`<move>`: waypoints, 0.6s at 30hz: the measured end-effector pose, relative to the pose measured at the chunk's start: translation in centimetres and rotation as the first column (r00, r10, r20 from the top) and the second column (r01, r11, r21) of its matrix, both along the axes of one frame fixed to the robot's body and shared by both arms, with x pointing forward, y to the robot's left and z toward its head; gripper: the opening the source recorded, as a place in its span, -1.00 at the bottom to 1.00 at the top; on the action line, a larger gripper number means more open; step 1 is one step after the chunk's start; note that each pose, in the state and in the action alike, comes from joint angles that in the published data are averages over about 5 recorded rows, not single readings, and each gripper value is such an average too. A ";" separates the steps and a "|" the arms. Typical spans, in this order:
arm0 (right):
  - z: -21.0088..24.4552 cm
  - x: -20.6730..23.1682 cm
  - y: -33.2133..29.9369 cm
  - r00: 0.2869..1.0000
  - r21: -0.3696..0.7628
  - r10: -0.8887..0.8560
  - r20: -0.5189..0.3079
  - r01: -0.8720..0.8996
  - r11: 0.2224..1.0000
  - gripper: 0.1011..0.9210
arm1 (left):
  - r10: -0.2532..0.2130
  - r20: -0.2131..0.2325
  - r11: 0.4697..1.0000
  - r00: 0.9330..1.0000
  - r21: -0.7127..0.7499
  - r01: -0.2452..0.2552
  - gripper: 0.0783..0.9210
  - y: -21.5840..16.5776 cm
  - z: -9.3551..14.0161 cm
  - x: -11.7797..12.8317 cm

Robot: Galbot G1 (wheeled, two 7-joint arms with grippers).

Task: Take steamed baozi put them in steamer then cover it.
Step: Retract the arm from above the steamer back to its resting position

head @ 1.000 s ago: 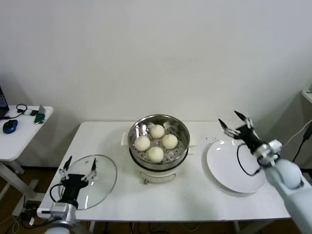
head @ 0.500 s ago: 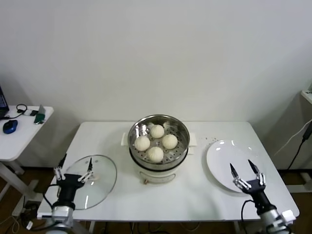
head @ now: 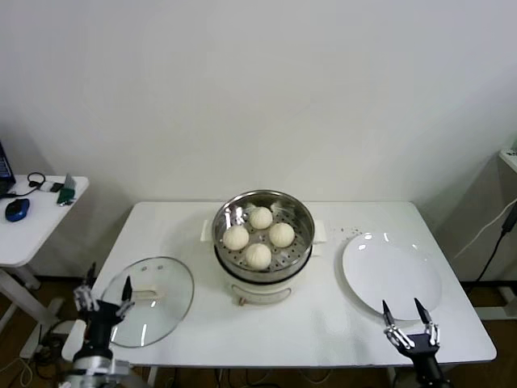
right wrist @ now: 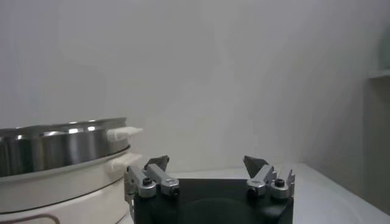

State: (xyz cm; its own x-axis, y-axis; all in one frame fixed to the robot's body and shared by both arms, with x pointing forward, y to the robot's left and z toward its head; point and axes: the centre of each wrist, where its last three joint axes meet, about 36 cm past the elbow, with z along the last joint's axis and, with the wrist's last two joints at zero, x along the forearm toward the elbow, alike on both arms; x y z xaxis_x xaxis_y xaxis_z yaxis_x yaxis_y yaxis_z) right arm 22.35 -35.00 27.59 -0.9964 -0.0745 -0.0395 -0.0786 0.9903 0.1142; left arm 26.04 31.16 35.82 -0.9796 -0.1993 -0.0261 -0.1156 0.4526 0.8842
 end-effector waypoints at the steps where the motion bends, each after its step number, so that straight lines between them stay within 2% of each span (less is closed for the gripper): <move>1: 0.0 -0.1 0.1 1.000 0.001 -0.001 -0.001 0.001 1.000 0.76 | -0.001 -0.009 0.999 1.000 0.037 0.002 0.77 0.0 -0.4 -0.1; 10: -0.2 -1.4 0.6 1.000 0.000 -0.007 -0.009 0.007 1.000 0.76 | -0.018 -0.084 0.955 0.996 0.292 0.042 0.77 -0.2 -4.5 0.1; 18: -0.1 -2.3 1.0 1.000 0.007 -0.015 -0.010 0.015 1.000 0.76 | -0.030 -0.139 0.915 0.990 0.395 0.083 0.77 0.2 -7.5 0.4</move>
State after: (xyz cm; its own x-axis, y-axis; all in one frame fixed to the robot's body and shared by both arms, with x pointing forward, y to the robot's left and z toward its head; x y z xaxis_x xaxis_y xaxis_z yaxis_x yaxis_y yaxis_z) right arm 20.04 -33.96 27.44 -0.9978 -0.0589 -0.0299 -0.0621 0.9906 0.1216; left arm 26.39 31.37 28.37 -0.9892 -0.1424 0.0341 0.0256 0.0612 0.9978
